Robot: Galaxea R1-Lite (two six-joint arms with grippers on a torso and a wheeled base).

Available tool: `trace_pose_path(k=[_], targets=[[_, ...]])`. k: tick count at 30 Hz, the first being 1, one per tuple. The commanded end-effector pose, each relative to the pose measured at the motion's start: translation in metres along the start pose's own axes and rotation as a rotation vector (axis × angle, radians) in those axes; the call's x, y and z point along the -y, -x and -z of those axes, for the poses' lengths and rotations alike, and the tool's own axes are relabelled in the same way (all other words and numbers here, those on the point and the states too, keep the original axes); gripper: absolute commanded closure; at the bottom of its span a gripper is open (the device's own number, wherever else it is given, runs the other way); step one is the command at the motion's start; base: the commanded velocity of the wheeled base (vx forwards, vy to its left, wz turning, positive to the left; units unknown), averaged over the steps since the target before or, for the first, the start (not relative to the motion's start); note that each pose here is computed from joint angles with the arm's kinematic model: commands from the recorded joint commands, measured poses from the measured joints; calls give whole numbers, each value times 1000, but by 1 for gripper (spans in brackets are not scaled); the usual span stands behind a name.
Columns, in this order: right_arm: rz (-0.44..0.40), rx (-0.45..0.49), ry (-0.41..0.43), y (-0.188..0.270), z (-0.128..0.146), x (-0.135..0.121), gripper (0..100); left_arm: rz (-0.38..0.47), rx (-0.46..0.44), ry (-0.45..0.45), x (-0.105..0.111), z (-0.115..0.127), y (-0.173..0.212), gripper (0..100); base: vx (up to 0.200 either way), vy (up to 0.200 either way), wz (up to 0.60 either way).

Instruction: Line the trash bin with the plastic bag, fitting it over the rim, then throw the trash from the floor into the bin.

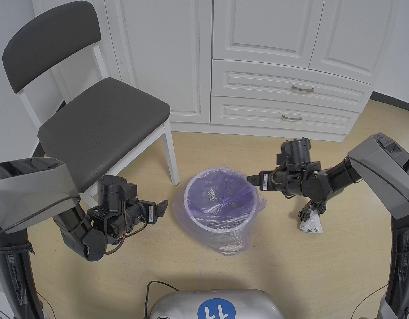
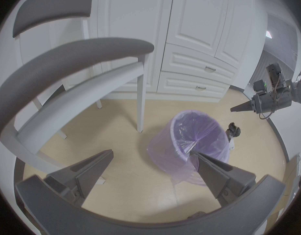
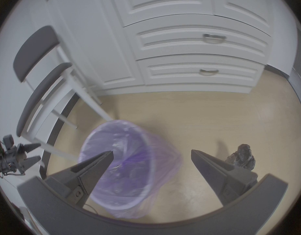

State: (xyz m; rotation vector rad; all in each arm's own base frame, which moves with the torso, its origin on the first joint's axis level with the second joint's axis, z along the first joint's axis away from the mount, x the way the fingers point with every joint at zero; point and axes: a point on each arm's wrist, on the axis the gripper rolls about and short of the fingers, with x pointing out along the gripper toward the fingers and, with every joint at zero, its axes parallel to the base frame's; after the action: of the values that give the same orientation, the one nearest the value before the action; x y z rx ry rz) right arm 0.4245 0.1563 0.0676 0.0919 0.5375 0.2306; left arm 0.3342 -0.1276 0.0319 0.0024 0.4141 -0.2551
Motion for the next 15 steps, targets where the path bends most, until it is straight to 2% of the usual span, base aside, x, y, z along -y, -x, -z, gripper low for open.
trace_pose_path(k=[1, 2, 3, 8, 15], targets=[[-65, 22, 101, 18, -25, -73, 0, 22, 55, 11, 2, 2, 22, 0, 0, 0, 0], [-39, -18, 138, 5, -17, -97, 0, 10, 119, 22, -6, -11, 27, 0, 0, 0, 0], [-33, -31, 149, -2, -12, -102, 0, 6, 145, 27, -9, -19, 33, 0, 0, 0, 0], [-50, -31, 217, -30, 5, -123, 0, 40, 210, 32, -10, -38, 56, 0, 0, 0, 0], [-23, -2, 228, -64, 29, -144, 0, 54, 267, 32, -9, -53, 70, 0, 0, 0, 0]])
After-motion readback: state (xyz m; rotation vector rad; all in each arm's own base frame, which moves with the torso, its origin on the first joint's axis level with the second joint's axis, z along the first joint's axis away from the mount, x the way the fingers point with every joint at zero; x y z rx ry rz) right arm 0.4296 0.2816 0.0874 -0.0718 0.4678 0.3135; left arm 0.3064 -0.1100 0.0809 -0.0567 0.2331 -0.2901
